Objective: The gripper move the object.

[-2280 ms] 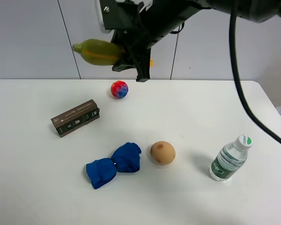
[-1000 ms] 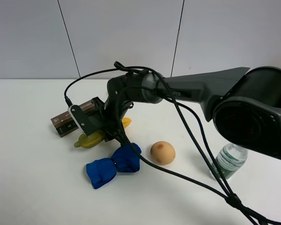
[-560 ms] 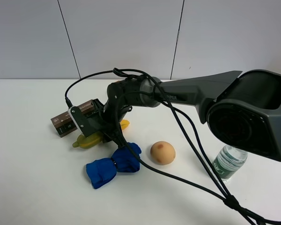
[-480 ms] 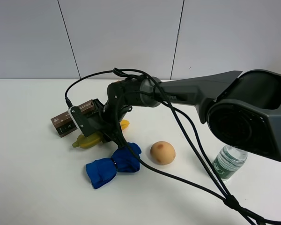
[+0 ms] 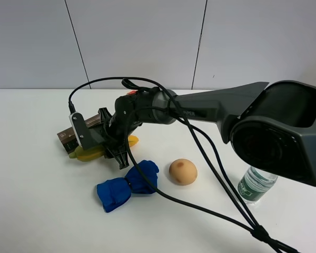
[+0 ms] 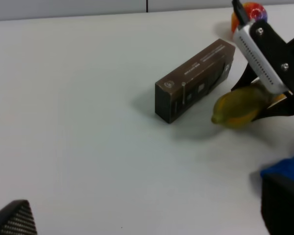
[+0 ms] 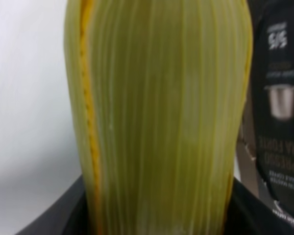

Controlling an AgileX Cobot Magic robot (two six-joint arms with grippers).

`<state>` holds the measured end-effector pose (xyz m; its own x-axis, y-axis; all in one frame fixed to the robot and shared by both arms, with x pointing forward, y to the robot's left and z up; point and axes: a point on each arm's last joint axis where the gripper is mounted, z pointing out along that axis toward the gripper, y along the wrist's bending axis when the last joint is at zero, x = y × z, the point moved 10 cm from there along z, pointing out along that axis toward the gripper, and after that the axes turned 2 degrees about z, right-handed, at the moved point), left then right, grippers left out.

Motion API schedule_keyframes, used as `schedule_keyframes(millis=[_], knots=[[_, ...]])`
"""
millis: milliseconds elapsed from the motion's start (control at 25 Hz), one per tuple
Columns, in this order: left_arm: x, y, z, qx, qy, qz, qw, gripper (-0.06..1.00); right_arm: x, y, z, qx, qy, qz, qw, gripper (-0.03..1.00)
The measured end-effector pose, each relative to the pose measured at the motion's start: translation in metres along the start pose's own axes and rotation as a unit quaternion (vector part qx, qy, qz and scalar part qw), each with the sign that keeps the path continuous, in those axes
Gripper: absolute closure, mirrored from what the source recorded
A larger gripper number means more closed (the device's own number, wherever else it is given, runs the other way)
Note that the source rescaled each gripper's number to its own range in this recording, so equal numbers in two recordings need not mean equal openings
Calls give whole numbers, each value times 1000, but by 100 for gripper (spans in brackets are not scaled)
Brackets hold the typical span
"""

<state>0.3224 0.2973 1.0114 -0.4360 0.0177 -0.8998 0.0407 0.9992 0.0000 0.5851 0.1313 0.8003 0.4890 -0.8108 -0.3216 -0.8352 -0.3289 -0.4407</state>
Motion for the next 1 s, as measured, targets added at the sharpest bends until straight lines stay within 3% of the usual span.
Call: schedule_keyframes(millis=[80,200,320,760,920,1000], knots=[[0,0,0,0,0,0,1000,-6,-2,0,1,3,-2,22,1000,93],[0,0,0,0,0,0,1000,-6,-2,-1,1,4,-2,57,998,78],[0,0,0,0,0,0,1000,-6,-3,-1,1,5,-2,72,997,68],[0,0,0,0,0,0,1000,-6,-11,-7,-16,3,-12,143,990,65],[0,0,0,0,0,0,1000,-6,-30,-28,-61,21,-37,231,972,65],[0,0,0,0,0,0,1000,-6,-40,-39,-87,32,-54,297,953,65]])
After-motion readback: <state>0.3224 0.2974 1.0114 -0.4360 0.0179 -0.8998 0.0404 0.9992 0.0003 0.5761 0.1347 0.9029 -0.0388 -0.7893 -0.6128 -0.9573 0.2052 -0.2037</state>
